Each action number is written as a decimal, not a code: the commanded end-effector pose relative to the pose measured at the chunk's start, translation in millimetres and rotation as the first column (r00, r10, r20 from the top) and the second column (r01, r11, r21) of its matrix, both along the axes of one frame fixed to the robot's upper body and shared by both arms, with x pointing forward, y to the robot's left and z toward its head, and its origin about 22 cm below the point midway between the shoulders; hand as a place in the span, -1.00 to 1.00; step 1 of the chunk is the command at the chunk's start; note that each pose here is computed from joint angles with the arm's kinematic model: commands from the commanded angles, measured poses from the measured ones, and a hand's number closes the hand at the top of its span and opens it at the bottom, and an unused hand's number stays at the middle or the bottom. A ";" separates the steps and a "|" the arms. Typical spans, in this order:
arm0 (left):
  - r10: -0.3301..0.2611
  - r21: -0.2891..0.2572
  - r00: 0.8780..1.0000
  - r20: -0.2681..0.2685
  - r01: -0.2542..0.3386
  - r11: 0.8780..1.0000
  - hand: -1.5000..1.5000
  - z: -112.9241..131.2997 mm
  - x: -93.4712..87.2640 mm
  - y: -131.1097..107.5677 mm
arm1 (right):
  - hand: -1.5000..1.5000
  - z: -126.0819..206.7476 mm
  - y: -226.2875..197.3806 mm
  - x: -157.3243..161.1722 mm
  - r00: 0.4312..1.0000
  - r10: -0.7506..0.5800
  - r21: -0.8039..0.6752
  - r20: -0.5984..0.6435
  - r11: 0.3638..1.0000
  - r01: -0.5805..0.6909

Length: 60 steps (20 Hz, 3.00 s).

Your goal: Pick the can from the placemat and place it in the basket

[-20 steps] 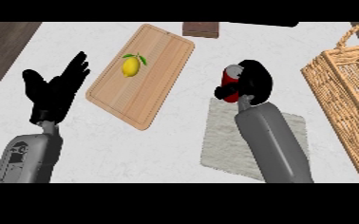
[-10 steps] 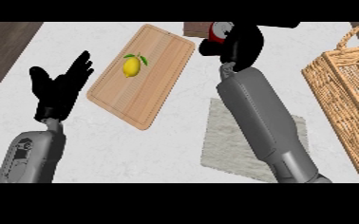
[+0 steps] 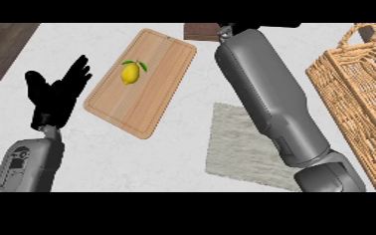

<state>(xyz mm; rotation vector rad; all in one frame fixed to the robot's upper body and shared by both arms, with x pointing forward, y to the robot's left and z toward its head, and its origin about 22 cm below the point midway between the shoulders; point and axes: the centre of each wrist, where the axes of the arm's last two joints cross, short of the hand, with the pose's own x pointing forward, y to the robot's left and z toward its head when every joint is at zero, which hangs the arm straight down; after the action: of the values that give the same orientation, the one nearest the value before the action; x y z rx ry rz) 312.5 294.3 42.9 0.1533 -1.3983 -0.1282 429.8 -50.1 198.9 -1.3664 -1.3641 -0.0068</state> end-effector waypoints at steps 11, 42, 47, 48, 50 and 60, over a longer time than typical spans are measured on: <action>0.023 -0.007 1.000 0.007 -0.023 1.000 0.00 -9.4 -12.0 5.6 | 1.00 85.2 -45.7 33.7 0.935 -0.350 0.069 0.061 0.936 0.346; 0.081 0.007 0.997 -0.006 -0.081 0.997 0.00 4.1 -17.5 39.1 | 1.00 -10.4 -251.3 2.5 0.712 -0.697 0.051 0.080 0.716 0.696; 0.074 -0.016 0.997 -0.003 -0.074 0.997 0.00 11.9 -21.9 21.0 | -1.00 -35.0 -259.4 -12.7 0.719 -0.695 0.072 -0.005 0.717 0.694; 0.075 0.002 0.997 -0.012 -0.075 0.997 0.00 7.7 -12.1 18.6 | -1.00 -48.2 -262.2 -17.0 0.741 -0.671 0.087 0.012 0.739 0.668; 0.089 -0.004 0.996 0.007 -0.089 0.996 0.00 -0.1 -8.0 28.3 | -1.00 -54.3 -275.5 -23.5 0.769 -0.638 0.089 0.028 0.768 0.634; 0.083 -0.015 0.997 -0.004 -0.083 0.996 0.00 -3.9 -18.3 23.0 | -1.00 -7.1 -285.5 -50.2 0.633 -0.701 0.293 0.329 0.713 0.637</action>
<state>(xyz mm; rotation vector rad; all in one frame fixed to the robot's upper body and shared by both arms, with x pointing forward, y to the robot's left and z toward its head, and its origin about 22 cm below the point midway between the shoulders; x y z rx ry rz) 297.0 317.4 42.5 0.1963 -1.3842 -0.0577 393.3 -328.5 176.5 -1.7832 -1.0261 -0.6595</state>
